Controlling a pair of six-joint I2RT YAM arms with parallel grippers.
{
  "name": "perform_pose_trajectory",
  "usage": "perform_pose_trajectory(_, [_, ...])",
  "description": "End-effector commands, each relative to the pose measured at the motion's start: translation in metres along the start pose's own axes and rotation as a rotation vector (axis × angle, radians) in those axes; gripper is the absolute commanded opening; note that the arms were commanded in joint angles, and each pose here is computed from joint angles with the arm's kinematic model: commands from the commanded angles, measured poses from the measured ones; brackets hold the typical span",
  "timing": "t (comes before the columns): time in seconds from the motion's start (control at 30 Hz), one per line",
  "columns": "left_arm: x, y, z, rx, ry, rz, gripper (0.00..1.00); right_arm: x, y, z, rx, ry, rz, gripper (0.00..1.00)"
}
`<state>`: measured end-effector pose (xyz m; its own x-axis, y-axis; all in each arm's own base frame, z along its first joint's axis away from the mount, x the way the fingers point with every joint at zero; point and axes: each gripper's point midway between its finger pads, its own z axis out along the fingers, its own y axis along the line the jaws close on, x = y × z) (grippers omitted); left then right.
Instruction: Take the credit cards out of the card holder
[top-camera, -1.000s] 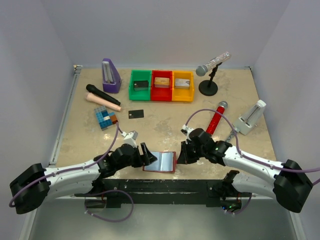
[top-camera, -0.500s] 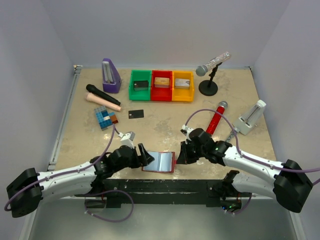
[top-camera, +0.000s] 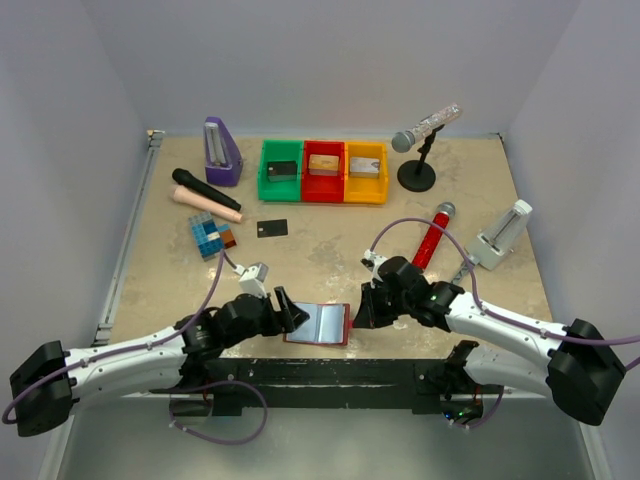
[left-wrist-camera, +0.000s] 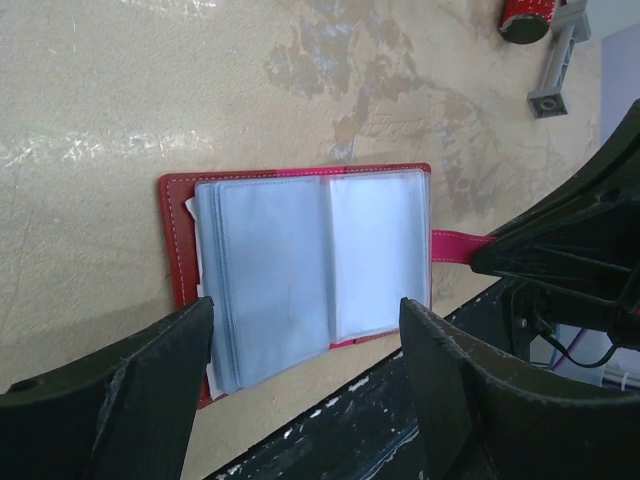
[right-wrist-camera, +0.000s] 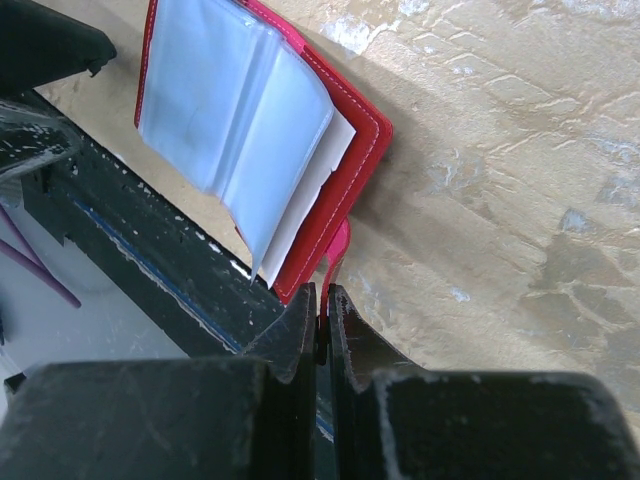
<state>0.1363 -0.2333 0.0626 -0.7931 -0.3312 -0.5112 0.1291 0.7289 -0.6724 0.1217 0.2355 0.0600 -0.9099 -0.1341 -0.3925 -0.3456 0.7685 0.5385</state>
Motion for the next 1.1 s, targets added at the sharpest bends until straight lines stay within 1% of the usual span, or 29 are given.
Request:
perform_pose_trajectory(0.0, [-0.015,-0.018,-0.003,0.042,-0.055,0.010,0.79,-0.006,0.009,0.000,-0.036,-0.017,-0.029,0.00])
perform_pose_trajectory(0.13, [-0.011,-0.028,0.001,0.086,-0.034,0.022,0.77,-0.008,0.010,0.001,-0.037,-0.016,-0.030,0.00])
perform_pose_trajectory(0.3, [-0.004,-0.030,0.005,0.105,-0.008,0.030,0.75,-0.007,0.010,0.002,-0.034,-0.009,-0.030,0.00])
perform_pose_trajectory(1.07, [0.015,-0.005,0.014,0.015,0.059,0.038,0.74,-0.008,0.013,0.004,-0.043,0.003,-0.032,0.00])
